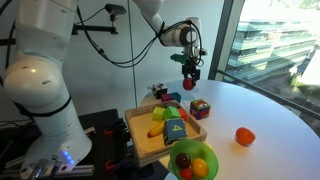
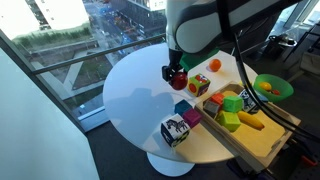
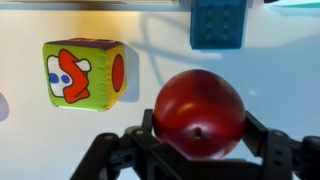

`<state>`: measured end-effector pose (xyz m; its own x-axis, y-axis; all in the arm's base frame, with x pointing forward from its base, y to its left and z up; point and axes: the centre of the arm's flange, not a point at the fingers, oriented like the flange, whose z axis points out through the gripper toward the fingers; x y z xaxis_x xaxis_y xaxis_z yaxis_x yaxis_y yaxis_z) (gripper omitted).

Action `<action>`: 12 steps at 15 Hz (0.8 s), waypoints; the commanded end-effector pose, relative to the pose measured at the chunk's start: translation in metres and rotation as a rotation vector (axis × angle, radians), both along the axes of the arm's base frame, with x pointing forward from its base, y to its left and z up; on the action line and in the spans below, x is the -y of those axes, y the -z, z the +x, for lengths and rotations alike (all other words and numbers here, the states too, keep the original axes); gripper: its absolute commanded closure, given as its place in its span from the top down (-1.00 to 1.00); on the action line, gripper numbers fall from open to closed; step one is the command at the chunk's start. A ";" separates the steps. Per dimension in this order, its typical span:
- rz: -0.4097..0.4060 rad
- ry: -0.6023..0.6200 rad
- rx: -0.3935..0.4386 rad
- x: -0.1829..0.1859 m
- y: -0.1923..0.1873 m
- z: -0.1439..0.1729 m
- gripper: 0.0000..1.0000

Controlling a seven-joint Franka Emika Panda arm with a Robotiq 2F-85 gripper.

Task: Put the apple inside the bowl

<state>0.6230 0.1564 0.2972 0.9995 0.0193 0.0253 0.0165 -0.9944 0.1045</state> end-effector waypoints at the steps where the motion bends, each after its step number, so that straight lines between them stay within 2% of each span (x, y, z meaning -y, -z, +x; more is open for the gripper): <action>1: -0.016 0.043 -0.022 0.022 -0.028 -0.015 0.17; 6: -0.028 0.080 -0.032 0.055 -0.043 -0.028 0.17; 12: -0.003 0.110 -0.068 0.094 -0.043 -0.053 0.17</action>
<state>0.5929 0.0801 0.3302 0.9959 -0.0885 -0.0210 -0.0851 -0.9881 0.1278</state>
